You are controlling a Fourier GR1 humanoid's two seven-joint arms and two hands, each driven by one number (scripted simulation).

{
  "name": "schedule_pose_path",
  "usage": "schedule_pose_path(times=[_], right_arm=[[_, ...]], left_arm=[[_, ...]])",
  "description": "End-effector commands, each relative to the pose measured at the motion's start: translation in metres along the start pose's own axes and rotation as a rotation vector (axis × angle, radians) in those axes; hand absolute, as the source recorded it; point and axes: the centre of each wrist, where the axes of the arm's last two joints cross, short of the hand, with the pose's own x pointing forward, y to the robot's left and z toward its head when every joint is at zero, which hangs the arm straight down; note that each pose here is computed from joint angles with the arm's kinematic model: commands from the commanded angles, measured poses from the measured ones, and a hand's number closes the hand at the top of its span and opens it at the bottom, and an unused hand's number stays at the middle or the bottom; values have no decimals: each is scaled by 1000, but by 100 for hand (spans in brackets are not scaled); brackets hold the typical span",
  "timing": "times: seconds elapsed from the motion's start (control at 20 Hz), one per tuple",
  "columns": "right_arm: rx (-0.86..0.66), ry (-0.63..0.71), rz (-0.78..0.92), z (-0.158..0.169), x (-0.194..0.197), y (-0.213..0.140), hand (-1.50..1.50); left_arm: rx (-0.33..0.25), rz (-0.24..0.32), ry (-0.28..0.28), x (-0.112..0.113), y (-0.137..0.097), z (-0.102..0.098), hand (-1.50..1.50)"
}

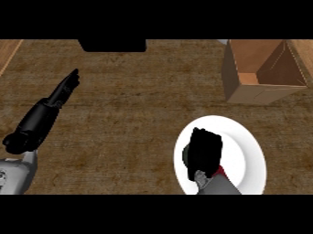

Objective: Pick the squash from the plate and place it in the cardboard box

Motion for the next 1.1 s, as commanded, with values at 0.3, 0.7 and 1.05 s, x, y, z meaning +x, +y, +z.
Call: schedule_pose_path(times=[0.3,0.7,1.05], right_arm=[[98,-1228,118,85,26,1,150],[-193,-1652,35,52,-57,-74,150],[-307,-1514,-275,26,-111,-149,150]], left_arm=[[-71,14,-47,7,-13,-10,0],[3,-6,1,-1,-12,-9,0],[23,-20,3,-5,-4,-3,0]])
